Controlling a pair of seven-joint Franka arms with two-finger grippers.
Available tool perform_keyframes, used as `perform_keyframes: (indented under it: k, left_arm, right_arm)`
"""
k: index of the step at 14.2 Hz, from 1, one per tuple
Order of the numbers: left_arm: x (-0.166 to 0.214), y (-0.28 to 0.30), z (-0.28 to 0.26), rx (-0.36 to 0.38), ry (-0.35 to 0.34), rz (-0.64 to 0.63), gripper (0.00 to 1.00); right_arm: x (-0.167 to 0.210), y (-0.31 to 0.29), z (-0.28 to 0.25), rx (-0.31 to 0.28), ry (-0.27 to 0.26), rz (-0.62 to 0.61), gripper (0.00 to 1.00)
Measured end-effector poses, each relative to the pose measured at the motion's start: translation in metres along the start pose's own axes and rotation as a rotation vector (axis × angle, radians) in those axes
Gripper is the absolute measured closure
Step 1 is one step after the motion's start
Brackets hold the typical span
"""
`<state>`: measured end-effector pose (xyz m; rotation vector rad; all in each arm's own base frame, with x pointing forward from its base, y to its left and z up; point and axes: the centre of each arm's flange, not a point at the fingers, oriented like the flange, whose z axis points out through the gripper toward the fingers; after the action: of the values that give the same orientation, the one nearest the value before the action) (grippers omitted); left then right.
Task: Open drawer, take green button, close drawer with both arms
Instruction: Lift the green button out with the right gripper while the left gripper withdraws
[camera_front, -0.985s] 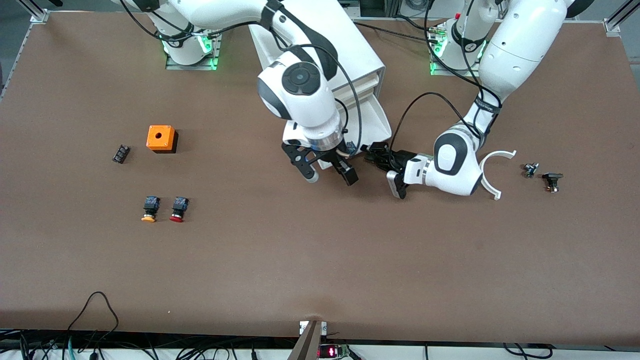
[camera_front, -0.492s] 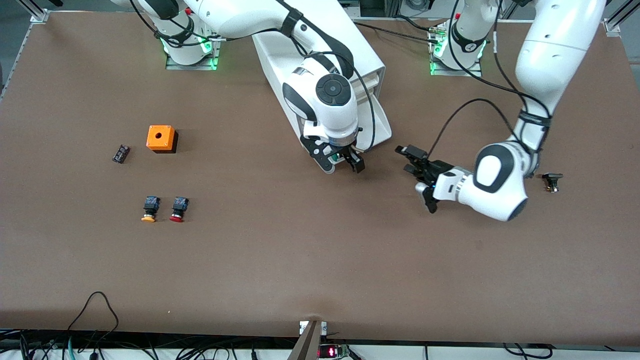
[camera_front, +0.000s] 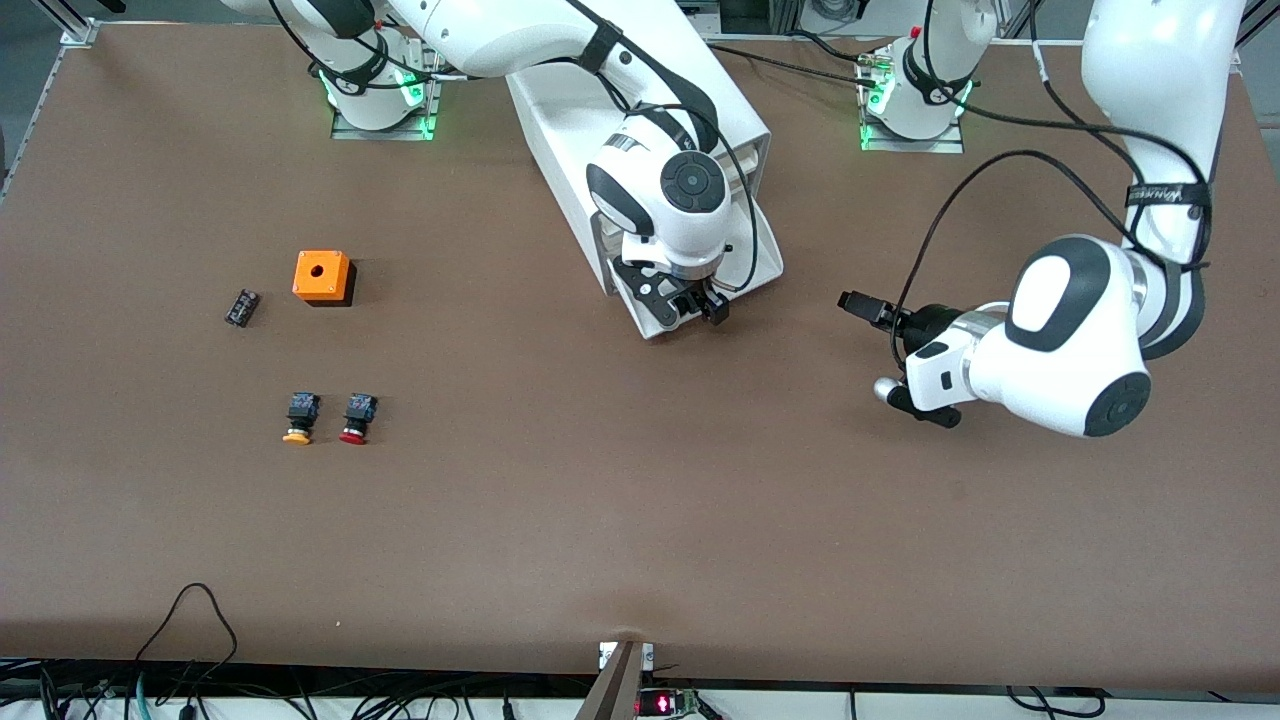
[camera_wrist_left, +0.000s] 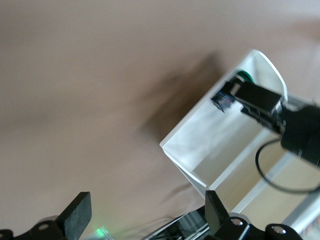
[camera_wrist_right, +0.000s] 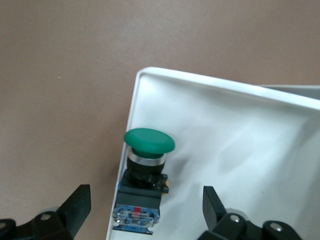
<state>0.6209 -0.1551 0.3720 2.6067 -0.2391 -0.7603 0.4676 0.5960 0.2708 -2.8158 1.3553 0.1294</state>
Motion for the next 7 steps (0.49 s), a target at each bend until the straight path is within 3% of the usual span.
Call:
perform_keyframes:
  k: [1, 2, 5, 7]
  left_arm:
    - [-0.003, 0.005, -0.002, 0.029, 0.006, -0.055, 0.00]
    - [-0.004, 0.004, -0.002, 0.062, 0.007, -0.089, 0.00]
    - [-0.003, -0.009, -0.003, 0.168, 0.012, -0.126, 0.00]
    - [-0.003, -0.013, -0.006, 0.194, 0.018, -0.134, 0.00]
  right_arm:
    - [0.000, 0.000, 0.000, -0.004, -0.011, 0.007, 0.03]
    - [-0.001, 0.000, 0.000, -0.004, -0.015, 0.009, 0.09]
    - [-0.001, 0.000, 0.000, -0.001, -0.016, 0.010, 0.44]
    - [-0.001, -0.001, -0.001, 0.012, -0.019, 0.010, 0.59]
